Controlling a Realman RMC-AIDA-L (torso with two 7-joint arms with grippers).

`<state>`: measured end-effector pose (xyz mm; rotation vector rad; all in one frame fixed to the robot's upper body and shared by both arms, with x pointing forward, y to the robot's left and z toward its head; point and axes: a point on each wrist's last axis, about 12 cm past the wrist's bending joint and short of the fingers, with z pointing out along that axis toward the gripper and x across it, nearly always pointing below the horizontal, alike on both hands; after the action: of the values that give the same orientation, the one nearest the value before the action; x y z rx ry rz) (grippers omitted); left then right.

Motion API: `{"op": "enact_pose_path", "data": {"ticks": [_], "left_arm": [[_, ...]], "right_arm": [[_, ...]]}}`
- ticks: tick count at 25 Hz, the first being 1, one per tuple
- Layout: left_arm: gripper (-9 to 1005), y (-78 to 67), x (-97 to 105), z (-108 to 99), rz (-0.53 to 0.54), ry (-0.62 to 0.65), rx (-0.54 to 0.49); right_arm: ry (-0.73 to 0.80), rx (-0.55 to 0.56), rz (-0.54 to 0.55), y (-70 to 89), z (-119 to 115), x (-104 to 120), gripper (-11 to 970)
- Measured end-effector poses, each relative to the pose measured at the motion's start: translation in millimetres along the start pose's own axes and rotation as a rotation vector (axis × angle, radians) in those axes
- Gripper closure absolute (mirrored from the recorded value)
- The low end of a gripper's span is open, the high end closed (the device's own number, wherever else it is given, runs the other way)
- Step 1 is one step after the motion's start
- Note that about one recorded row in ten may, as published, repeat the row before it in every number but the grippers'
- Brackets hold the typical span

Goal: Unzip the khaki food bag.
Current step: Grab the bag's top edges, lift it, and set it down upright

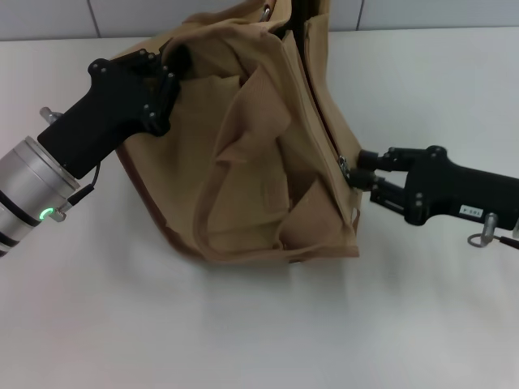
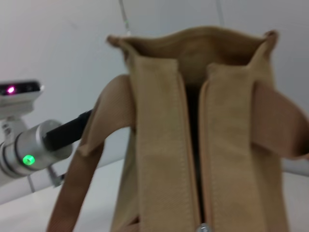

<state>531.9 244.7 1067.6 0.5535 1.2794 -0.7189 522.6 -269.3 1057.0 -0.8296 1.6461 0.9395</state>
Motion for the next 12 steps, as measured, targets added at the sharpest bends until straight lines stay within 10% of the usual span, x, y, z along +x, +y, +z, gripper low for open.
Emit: {"op": "enact_pose_path", "data": {"ticks": [12], "left_arm": [[855,0.5,0.1,0.8,0.001,0.003,-0.001]], "right_arm": [[0.005,-0.06,-0.014,7.8,4.2,1.8,642]]}}
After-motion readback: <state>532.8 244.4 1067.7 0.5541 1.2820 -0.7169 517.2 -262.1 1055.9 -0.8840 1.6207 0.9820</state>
